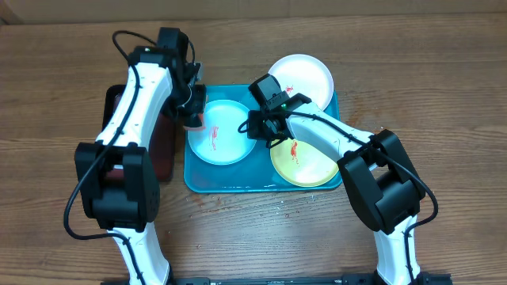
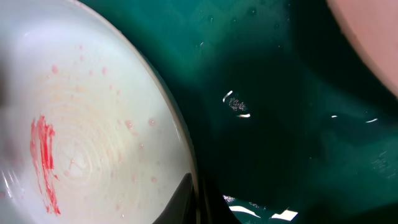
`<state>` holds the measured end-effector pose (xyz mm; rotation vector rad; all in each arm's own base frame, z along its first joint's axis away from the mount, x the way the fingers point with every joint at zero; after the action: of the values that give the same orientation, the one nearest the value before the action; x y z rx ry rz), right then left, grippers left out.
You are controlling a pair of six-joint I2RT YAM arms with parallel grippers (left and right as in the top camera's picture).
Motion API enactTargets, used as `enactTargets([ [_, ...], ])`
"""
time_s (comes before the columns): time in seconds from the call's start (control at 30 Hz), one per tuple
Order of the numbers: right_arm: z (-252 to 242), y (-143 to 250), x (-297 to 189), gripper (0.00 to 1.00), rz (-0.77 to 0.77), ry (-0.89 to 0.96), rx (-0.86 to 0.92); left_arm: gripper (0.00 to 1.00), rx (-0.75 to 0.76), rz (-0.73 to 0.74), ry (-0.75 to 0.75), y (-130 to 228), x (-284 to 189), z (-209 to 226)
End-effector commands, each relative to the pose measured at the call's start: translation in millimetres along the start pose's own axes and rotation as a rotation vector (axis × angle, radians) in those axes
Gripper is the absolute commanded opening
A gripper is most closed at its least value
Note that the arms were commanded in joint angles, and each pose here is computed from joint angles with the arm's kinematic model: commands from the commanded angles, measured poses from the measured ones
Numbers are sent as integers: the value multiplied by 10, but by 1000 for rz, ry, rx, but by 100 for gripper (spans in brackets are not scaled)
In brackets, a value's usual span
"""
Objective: Clean dirty plates on tray and stack at the side
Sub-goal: 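Carry the sponge with the left gripper onto the light-blue plate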
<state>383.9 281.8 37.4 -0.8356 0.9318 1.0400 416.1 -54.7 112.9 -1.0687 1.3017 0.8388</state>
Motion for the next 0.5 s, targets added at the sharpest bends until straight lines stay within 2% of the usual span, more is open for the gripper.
enactTargets([
  [0.0,-9,-1,16,4,11,4,1,4,-69,43,-71,143,182,59],
  [0.2,-6,-3,16,4,10,3,0,4,-24,29,-17,184,460,-164],
  [0.47,-7,-3,16,4,9,3,0,4,43,40,15,228,598,-464],
])
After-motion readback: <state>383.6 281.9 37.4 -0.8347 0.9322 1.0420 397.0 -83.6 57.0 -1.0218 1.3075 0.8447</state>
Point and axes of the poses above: each gripper's point midway between its finger pads, its own x axis out along the fingers, its own z axis along the line the jaws close on, y = z × x, the point moved 3 cm from there along -x, back along the fingers, and after that the axes turned 15 degrees about x, right-handed, at the moved point
